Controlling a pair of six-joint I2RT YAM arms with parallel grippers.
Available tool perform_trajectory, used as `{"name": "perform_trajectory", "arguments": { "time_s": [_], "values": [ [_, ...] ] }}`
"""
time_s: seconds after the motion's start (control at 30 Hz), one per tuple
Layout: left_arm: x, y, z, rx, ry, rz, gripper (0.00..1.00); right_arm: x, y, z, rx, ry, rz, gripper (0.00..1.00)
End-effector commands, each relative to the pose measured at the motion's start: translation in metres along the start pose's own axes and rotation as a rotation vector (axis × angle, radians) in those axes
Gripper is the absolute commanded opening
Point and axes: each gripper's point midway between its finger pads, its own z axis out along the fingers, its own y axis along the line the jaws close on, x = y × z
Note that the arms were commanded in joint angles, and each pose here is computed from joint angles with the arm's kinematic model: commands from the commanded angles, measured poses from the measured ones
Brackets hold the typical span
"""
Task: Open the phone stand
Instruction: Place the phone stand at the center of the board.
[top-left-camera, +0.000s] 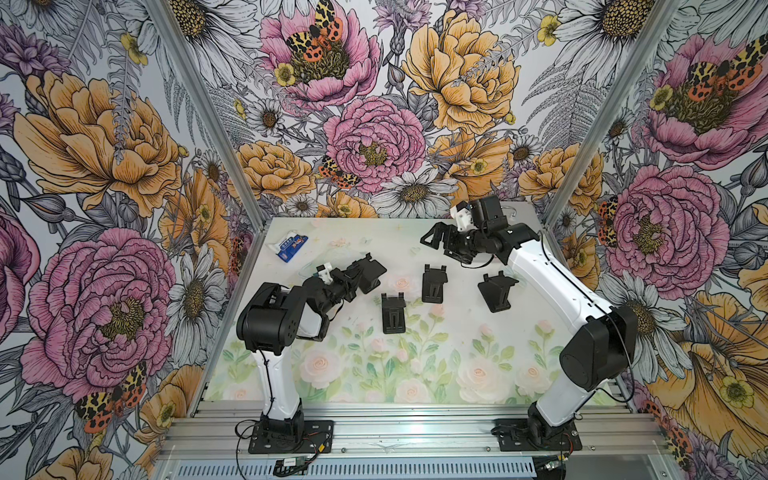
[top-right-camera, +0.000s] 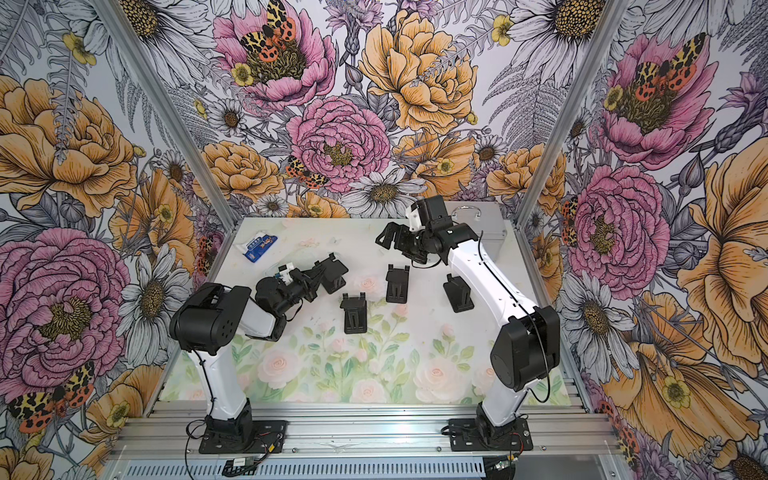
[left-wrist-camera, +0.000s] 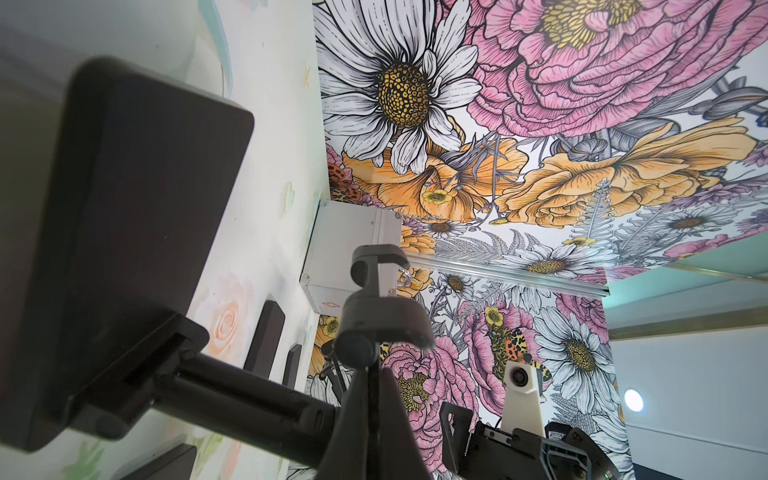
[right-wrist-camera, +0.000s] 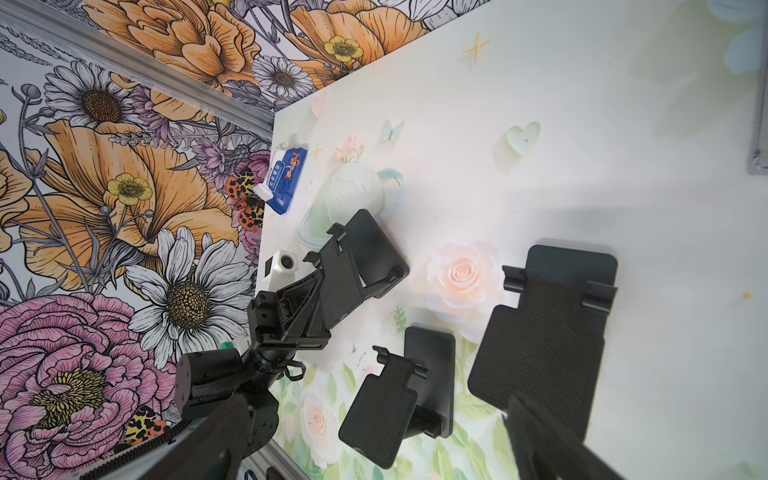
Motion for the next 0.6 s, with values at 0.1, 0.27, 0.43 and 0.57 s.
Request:
{"name": "perform_trajectory", "arguments": {
  "time_s": [0.1,0.27,0.43,0.57],
  "values": [
    [-0.002,-0.027,0.000,0.102,-0.020,0.017,0.04,-0.006,0.001,-0.009,0.004,-0.035,-0.019,0.99],
    [-0.007,-0.034,-0.003,0.117,-0.040,0.003,0.17,-0.005,0.001,-0.007,0.006,-0.034,-0.019,0.99],
    [-0.015,-0.036,-0.004,0.126,-0.066,-0.034,0.15,-0.005,0.002,-0.004,0.000,-0.035,-0.015,0.99],
    [-0.018,-0.035,-0.003,0.125,-0.068,-0.048,0.14,-0.003,0.002,-0.002,0.000,-0.034,-0.016,0.99]
  ]
}}
